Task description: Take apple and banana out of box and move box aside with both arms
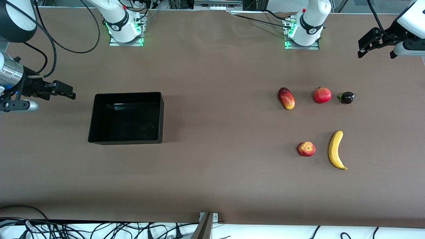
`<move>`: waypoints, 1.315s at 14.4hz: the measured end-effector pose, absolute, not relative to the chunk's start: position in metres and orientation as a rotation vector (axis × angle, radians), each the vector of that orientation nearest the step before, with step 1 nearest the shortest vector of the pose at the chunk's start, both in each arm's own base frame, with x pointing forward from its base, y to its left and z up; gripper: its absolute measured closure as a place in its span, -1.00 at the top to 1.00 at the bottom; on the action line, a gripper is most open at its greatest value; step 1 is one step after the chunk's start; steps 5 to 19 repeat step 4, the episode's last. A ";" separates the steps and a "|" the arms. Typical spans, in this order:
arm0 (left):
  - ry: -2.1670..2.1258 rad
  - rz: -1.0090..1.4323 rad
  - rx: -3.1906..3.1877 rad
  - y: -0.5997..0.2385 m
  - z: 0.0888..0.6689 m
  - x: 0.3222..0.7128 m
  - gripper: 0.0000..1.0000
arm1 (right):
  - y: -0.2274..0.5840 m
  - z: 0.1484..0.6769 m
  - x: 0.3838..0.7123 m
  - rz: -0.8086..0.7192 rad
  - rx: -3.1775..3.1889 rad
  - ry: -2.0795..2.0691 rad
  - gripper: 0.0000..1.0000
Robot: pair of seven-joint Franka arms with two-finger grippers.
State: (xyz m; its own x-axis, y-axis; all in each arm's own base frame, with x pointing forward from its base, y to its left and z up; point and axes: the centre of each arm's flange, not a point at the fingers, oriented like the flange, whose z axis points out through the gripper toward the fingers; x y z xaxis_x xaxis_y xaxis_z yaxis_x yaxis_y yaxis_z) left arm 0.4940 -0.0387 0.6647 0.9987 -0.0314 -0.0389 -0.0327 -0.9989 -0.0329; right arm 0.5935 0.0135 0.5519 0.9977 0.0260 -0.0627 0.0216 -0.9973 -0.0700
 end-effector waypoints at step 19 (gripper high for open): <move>0.050 0.060 -3.107 -0.039 0.665 0.494 1.00 | 0.015 0.556 0.593 0.089 -3.070 -0.037 1.00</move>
